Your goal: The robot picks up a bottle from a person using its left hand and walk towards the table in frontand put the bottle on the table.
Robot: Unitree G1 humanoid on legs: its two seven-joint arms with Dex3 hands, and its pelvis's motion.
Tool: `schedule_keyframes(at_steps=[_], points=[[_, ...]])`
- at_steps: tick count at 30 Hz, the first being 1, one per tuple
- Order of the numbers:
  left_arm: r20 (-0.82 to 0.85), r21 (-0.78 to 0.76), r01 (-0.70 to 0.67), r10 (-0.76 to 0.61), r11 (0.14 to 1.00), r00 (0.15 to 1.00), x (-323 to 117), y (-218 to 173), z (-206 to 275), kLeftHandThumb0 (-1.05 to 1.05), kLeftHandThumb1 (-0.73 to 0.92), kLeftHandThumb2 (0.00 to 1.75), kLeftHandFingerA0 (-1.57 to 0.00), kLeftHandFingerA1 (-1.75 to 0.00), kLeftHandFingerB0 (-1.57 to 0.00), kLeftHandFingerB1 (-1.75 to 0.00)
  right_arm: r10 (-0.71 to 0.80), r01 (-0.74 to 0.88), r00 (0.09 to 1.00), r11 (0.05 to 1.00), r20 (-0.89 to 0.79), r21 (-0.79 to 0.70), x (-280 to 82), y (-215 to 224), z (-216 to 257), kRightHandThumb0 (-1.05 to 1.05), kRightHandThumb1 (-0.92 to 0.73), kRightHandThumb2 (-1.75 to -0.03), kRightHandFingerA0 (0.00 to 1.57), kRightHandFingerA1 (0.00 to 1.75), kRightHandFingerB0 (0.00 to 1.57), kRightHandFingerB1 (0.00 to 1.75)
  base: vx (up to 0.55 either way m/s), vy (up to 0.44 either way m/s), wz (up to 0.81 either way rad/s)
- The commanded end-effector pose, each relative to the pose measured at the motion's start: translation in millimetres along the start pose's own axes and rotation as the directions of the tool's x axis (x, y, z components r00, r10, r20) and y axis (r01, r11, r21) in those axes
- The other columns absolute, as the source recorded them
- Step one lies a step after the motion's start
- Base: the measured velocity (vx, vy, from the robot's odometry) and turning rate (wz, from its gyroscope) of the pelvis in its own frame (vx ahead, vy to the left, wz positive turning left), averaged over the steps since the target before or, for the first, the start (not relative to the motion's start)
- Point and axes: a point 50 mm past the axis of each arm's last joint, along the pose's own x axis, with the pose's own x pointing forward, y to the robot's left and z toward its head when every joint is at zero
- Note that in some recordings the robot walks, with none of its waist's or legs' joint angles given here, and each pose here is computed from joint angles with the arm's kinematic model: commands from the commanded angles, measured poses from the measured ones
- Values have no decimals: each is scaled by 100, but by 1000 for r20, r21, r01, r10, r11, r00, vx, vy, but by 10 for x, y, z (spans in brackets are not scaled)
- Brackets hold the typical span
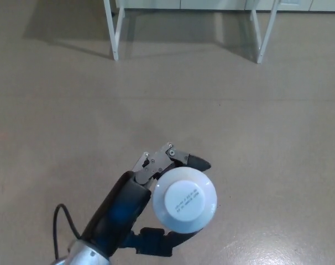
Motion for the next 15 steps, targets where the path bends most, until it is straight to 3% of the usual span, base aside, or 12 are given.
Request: schedule_keyframes(at_steps=[1,2,4,10,15], points=[[54,7,-44,43,999,998,-14,67,113,-5,82,71,-102,-136,-80,-104,-2,1,999,1000,-32,-24,-45,-25,-93,-39,-45,-77,63,56,52,51,0,0,0],[58,0,-60,60,998,996,25,105,139,-4,83,72,-98,-138,-80,-106,-7,6,999,1000,-33,-20,-34,-35,-80,-33,-51,-55,69,42,64,42,0,0,0],[78,40,-93,89,995,993,122,222,192,-4,82,71,-105,-134,-79,-105,-11,10,999,1000,-31,-15,-13,-46,-49,-34,-52,-55,71,42,64,42,0,0,0],[32,20,-105,104,994,994,180,291,193,-4,81,71,-106,-130,-79,-104,6,-7,999,1000,-52,-17,-73,-9,-149,-38,-53,-56,73,43,63,41,17,-1,0],[29,36,-115,114,993,993,226,312,182,-4,77,74,-107,-137,-80,-107,5,-6,999,1000,-50,-30,-51,2,-117,-35,-54,-56,72,42,63,41,82,-2,6]])
